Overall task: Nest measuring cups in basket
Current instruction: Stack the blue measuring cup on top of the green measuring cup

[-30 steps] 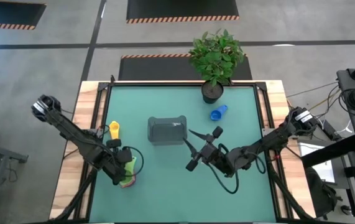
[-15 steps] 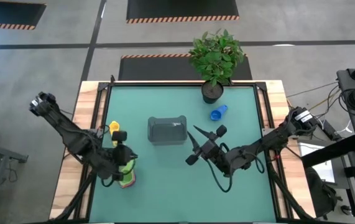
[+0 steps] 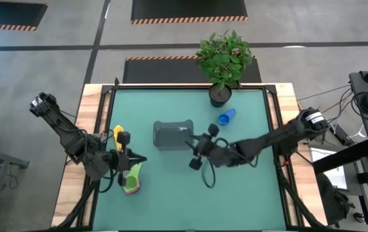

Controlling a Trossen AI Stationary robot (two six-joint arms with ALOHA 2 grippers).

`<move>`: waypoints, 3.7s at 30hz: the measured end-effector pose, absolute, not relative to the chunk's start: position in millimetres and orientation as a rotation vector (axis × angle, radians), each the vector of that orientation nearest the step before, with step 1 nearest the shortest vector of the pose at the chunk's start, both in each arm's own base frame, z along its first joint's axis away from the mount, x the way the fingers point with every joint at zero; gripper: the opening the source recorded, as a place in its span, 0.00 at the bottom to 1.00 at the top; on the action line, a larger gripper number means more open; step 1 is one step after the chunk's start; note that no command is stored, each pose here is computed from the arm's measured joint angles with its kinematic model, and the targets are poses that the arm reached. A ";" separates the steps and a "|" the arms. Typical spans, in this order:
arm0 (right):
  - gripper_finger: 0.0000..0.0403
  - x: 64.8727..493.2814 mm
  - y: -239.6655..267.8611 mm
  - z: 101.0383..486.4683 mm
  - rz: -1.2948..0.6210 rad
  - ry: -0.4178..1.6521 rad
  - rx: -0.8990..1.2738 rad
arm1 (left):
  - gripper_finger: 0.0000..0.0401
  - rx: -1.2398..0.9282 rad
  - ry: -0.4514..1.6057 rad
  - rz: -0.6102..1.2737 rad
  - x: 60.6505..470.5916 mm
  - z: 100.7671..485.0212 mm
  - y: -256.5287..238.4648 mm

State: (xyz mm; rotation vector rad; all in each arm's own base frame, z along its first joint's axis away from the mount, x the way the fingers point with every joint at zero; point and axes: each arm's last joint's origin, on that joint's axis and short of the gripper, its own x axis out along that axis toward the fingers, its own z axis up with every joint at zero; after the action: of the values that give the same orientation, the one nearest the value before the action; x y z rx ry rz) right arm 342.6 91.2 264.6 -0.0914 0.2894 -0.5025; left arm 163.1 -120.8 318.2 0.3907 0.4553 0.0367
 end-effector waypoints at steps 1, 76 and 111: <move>0.28 340.2 83.1 260.7 -0.497 0.348 -0.046 | 0.00 0.388 0.454 0.046 162.9 317.4 -120.4; 0.09 301.9 -72.8 169.2 -0.695 1.283 0.289 | 0.00 0.396 0.455 0.087 164.9 313.6 -121.0; 0.09 392.0 121.6 293.3 -0.231 0.720 0.084 | 0.00 0.365 0.431 0.087 165.5 316.3 -121.5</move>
State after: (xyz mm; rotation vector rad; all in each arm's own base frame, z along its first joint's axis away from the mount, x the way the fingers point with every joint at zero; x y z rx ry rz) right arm 392.0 121.6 293.3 0.0842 0.7195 -0.2309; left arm 165.5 -121.5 316.3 0.3647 0.4314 0.0875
